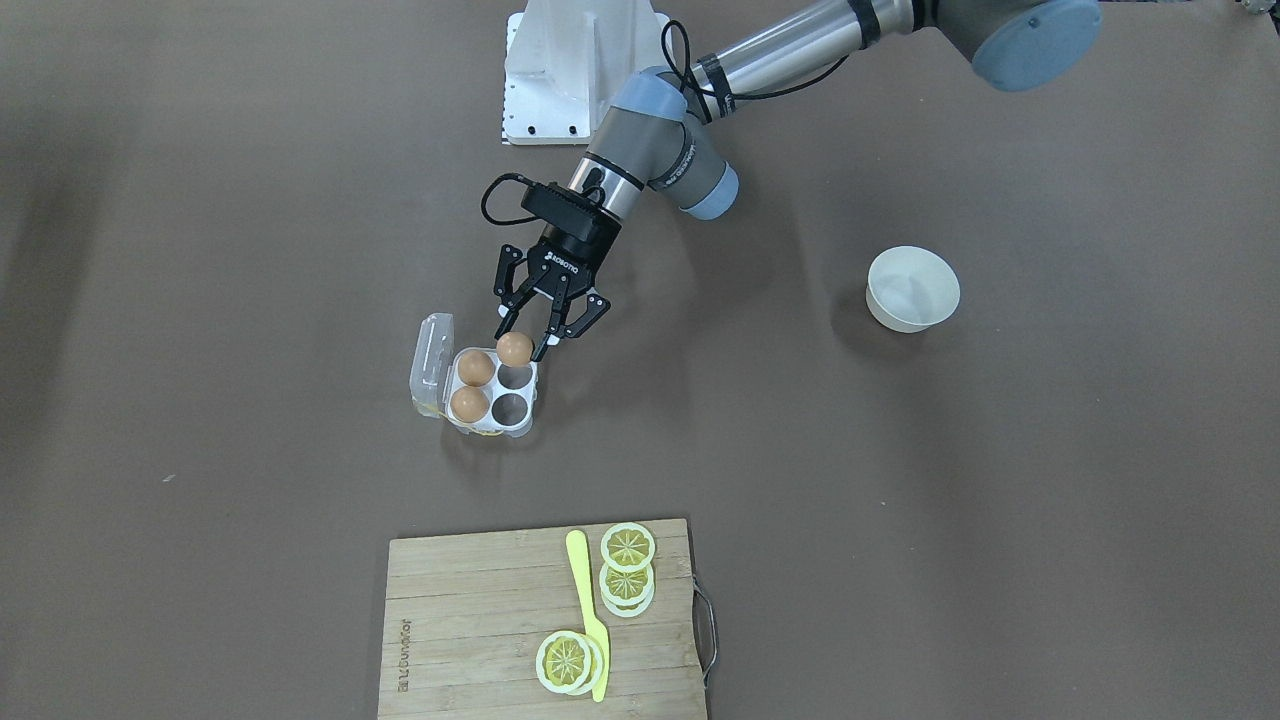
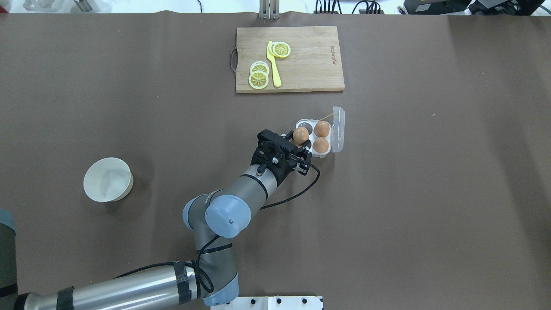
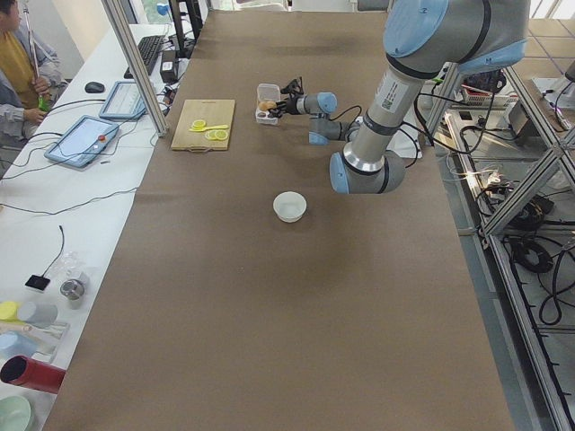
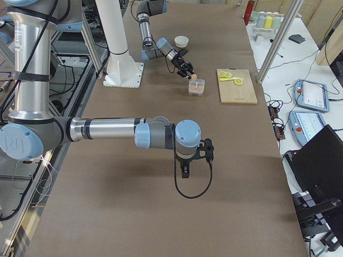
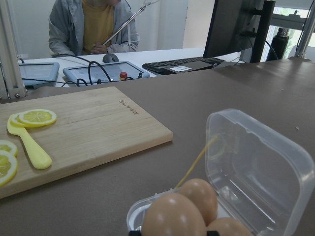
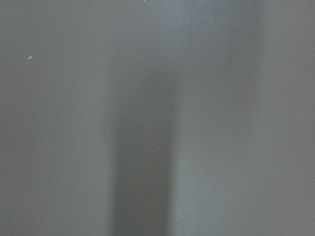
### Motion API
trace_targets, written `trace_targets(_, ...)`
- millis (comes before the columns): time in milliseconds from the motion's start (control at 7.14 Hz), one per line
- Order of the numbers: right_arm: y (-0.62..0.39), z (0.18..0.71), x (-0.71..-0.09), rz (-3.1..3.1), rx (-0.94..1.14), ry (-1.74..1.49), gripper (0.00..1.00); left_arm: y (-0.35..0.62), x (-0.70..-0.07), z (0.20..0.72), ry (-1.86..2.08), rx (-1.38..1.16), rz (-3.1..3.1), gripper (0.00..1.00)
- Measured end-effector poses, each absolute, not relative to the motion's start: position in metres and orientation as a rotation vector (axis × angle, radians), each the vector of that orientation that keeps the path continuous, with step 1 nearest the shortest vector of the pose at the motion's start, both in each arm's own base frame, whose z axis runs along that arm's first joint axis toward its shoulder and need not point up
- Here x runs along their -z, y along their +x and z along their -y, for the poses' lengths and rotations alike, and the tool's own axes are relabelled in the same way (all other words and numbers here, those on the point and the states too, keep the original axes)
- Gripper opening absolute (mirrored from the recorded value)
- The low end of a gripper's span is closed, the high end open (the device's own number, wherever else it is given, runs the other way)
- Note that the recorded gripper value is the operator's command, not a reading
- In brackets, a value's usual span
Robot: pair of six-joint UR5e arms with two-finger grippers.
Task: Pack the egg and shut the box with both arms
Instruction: 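Lower the egg into the empty cup and open the left gripper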
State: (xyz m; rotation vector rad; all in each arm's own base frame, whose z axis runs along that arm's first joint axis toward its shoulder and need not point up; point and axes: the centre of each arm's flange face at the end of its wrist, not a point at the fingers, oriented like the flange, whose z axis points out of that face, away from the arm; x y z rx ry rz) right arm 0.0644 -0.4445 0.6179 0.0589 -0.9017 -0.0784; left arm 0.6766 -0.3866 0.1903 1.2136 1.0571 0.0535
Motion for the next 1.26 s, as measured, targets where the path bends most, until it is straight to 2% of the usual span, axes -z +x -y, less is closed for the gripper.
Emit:
trace_targets(280,0.0644,0.4443,-0.618,0.902,0.078,0.059,1.0,0.6847,-0.1897,0.388,1.21,-0.068,-1.048,0.0)
trace_targets(420,0.0644,0.4443,-0.618,0.902,0.078,0.059,1.0,0.6863,-0.1903,0.388,1.208,-0.073,-1.045,0.08)
trace_targets(560,0.0644,0.4443,-0.618,0.902,0.078,0.059,1.0,0.6869,-0.1908,0.3883,1.207,-0.076,-1.044,0.23)
trace_targets(840,0.0644,0.4443,-0.6173,0.902,0.079,0.06,1.0,0.6868,-0.1892,0.3893,1.215,-0.085,-1.037,0.41)
trace_targets(980,0.0644,0.4444,-0.6171,0.902,0.079,0.06,1.0,0.6865,-0.1865,0.3899,1.219,-0.085,-1.037,0.55)
trace_targets(1260,0.0644,0.4443,-0.6173,0.903,0.079,0.06,1.0,0.6863,-0.1818,0.3902,1.222,-0.082,-1.042,0.9)
